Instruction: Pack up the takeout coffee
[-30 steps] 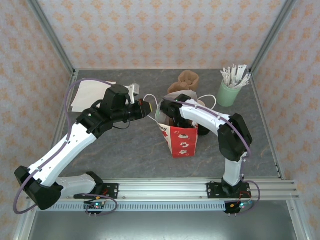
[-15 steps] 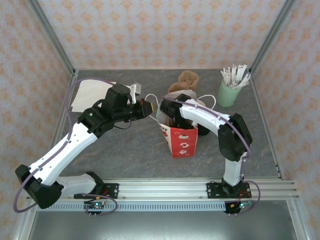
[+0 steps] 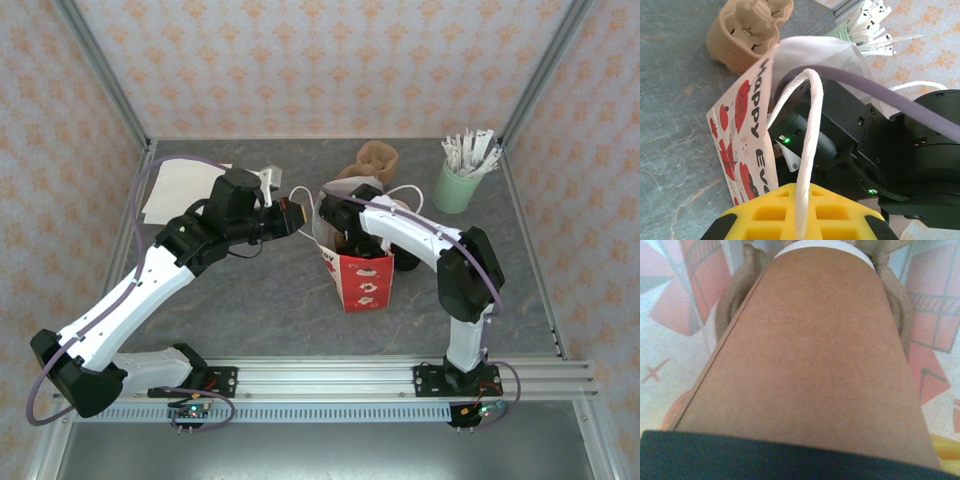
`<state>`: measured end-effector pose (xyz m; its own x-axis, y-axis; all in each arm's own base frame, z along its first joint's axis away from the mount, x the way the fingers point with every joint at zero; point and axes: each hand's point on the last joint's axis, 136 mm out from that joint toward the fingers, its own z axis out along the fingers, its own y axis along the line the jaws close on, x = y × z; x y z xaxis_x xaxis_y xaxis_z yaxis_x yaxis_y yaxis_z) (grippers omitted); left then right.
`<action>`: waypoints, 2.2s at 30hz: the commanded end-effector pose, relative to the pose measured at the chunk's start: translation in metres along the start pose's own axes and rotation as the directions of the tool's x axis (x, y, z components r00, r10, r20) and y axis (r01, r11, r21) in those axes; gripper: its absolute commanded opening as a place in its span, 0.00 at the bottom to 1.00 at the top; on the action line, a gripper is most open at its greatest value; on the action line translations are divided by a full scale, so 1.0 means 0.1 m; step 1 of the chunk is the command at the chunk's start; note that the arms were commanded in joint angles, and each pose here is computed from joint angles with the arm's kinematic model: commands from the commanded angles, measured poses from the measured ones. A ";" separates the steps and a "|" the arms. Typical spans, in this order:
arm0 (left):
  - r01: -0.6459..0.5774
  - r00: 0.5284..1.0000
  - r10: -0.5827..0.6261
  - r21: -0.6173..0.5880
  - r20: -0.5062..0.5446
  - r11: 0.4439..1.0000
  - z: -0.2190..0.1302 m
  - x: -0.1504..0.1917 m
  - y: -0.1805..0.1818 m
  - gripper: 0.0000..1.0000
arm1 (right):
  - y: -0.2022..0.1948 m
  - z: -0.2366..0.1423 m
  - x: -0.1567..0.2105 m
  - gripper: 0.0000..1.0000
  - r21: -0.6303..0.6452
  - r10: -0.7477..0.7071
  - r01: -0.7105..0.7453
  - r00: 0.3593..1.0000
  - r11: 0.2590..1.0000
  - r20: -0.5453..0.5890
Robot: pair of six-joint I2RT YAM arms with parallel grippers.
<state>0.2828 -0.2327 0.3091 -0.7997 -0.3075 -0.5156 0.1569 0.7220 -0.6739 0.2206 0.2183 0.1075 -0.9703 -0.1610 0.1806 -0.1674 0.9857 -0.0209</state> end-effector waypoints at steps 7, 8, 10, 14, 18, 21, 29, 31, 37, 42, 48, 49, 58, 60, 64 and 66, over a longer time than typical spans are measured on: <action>-0.041 0.996 0.039 0.023 0.077 0.999 -0.14 -0.16 -0.14 0.06 | -0.12 -0.53 -0.08 0.79 0.032 0.013 -0.017 0.993 0.999 0.121; -0.042 0.996 0.039 0.027 0.079 0.999 -0.15 -0.16 -0.15 0.06 | -0.12 -0.57 -0.10 0.79 0.033 0.013 -0.018 0.990 0.999 0.137; -0.044 0.996 0.042 0.030 0.080 0.999 -0.16 -0.17 -0.17 0.06 | -0.12 -0.63 -0.12 0.79 0.022 0.015 -0.019 0.989 1.000 0.149; -0.054 0.995 0.050 0.039 0.084 0.998 -0.19 -0.18 -0.21 0.06 | -0.16 -0.73 -0.20 0.78 0.007 0.041 -0.043 0.983 0.999 0.176; -0.062 0.994 0.059 0.032 0.089 0.998 -0.21 -0.17 -0.20 0.06 | -0.14 -0.96 -0.29 0.78 -0.056 0.060 -0.049 0.972 0.997 0.225; -0.069 0.993 0.065 0.031 0.095 0.997 -0.23 -0.17 -0.21 0.06 | -0.10 -1.17 -0.32 0.78 -0.096 0.056 -0.031 0.962 0.995 0.269; -0.111 0.988 0.103 0.060 0.117 0.992 -0.29 -0.18 -0.33 0.06 | 0.10 -1.11 -0.37 0.77 -0.191 0.071 -0.022 0.965 0.981 0.251; -0.123 0.985 0.114 0.059 0.128 0.991 -0.32 -0.19 -0.34 0.06 | 0.18 -1.03 -0.39 0.76 -0.229 0.075 -0.019 0.968 0.973 0.241; -0.143 0.981 0.134 0.059 0.139 0.988 -0.38 -0.19 -0.35 0.06 | 0.29 -1.07 -0.45 0.75 -0.272 0.080 -0.007 0.963 0.962 0.259; -0.147 0.982 0.141 0.042 0.122 0.988 -0.33 -0.14 -0.30 0.13 | 0.23 -1.22 -0.45 0.75 -0.249 0.077 -0.002 0.953 0.968 0.292; -0.139 0.983 0.135 0.019 0.127 0.990 -0.30 -0.13 -0.22 0.32 | 0.21 -1.35 -0.42 0.75 -0.254 0.081 0.001 0.947 0.967 0.311; -0.139 0.982 0.135 0.018 0.133 0.990 -0.32 -0.14 -0.22 0.37 | 0.20 -1.37 -0.42 0.75 -0.252 0.081 0.001 0.946 0.968 0.313; -0.157 0.962 0.157 -0.020 0.222 0.987 -0.57 -0.27 -0.20 0.54 | 0.09 -1.45 -0.31 0.75 -0.208 0.068 -0.004 0.951 0.978 0.303; -0.162 0.958 0.165 -0.034 0.234 0.986 -0.62 -0.29 -0.19 0.54 | 0.04 -1.45 -0.27 0.75 -0.184 0.063 -0.008 0.953 0.983 0.296; -0.183 0.947 0.193 -0.062 0.256 0.981 -0.69 -0.31 -0.15 0.57 | -0.03 -1.48 -0.20 0.76 -0.159 0.058 -0.012 0.955 0.987 0.290; -0.199 0.940 0.210 -0.070 0.269 0.978 -0.72 -0.33 -0.14 0.58 | -0.03 -1.50 -0.15 0.75 -0.167 0.051 -0.003 0.959 0.986 0.280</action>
<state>0.2668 -0.1987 0.3656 -0.6080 -0.3161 -0.7283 0.2685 0.7815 -0.5632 0.2718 0.2388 0.2385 -0.9901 -0.1006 -0.0975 -0.1167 0.9772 0.1773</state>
